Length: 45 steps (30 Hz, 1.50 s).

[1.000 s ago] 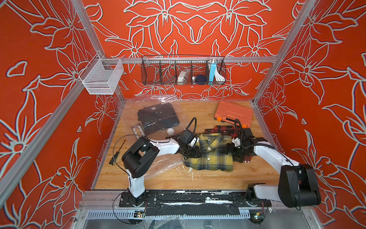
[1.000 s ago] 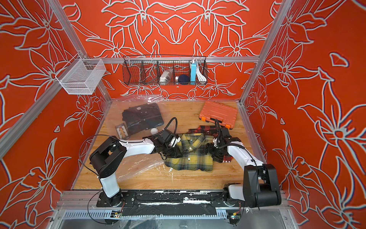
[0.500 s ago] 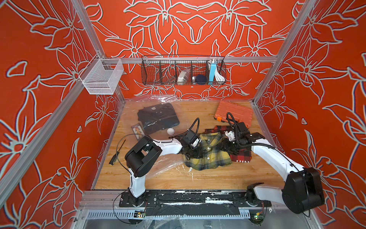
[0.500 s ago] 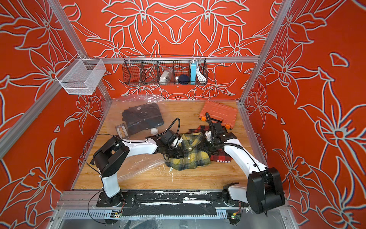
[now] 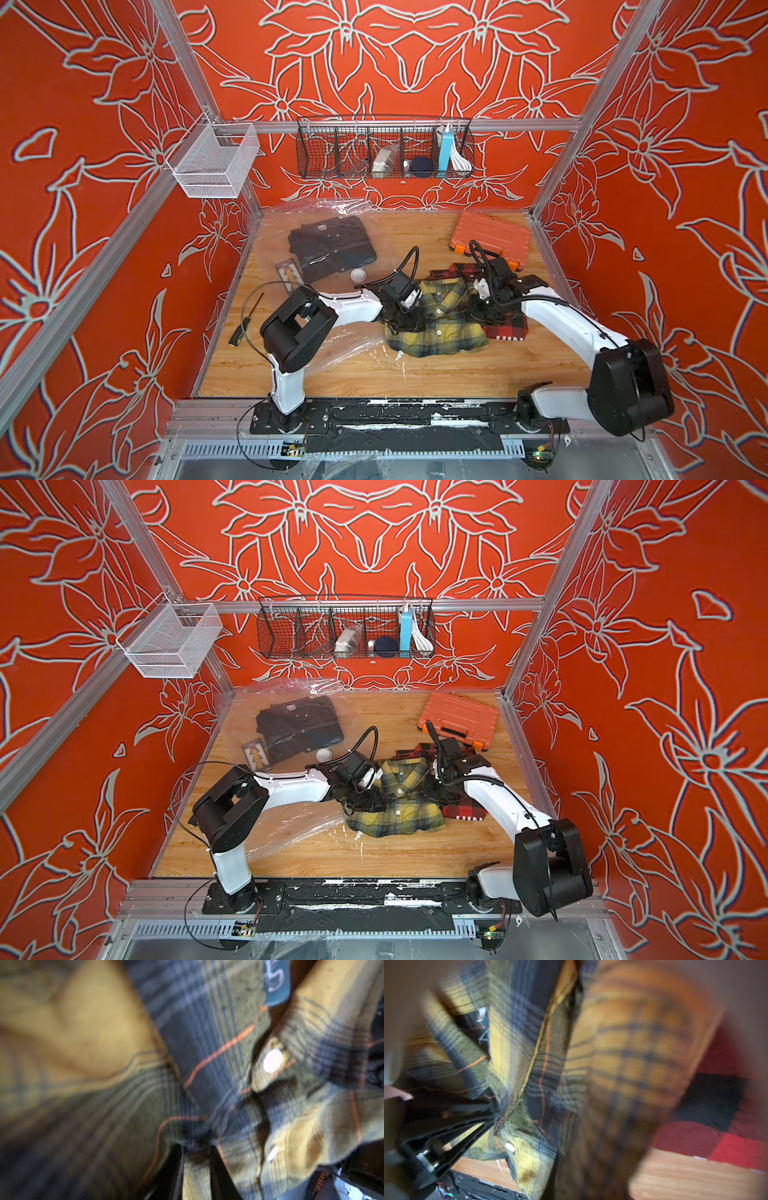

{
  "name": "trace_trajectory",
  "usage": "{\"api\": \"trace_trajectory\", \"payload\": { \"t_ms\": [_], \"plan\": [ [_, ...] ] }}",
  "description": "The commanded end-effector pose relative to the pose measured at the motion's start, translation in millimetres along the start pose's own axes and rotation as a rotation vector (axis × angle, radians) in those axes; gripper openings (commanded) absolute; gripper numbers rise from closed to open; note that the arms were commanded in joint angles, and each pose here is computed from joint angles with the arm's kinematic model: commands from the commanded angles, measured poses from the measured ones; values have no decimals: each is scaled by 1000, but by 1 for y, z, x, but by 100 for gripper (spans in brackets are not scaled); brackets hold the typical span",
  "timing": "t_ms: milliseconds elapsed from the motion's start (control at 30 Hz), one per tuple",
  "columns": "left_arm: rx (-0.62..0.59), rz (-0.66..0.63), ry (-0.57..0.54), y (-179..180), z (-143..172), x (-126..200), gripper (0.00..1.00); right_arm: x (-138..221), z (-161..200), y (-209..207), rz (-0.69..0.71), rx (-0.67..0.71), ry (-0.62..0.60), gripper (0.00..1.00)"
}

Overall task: Place the folded shirt into the vacuum bag
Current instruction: Pick up the shirt from the center of the board.

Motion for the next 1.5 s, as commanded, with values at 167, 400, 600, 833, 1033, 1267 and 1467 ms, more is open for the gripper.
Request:
{"api": "trace_trajectory", "payload": {
  "t_ms": [167,400,600,833,1033,1267,1467],
  "plan": [
    [22,-3,9,13,12,18,26,39,-5,-14,238,142,-19,0],
    [15,63,21,9,12,-33,24,47,-18,16,282,225,-28,0],
    [2,119,-18,6,6,-39,22,24,-21,71,87,201,-62,0],
    [38,104,-102,8,2,22,23,-28,-18,91,-6,178,-36,0],
    [87,6,-176,28,16,91,25,-49,-5,94,-13,266,33,8],
    [116,-72,-240,53,20,129,25,-42,11,107,-70,381,38,13],
    [114,-128,-265,60,24,146,25,-66,31,109,-28,454,149,90]
  ]
}}
Point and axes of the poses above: each gripper's point midway between its finger pads, its own x axis back along the fingers, its own y axis along the line the jaws close on, z = x × y, the point moved 7 cm from there along x, back along the fingers, and after that the axes turned 9 degrees about x, right-handed, at the moved point
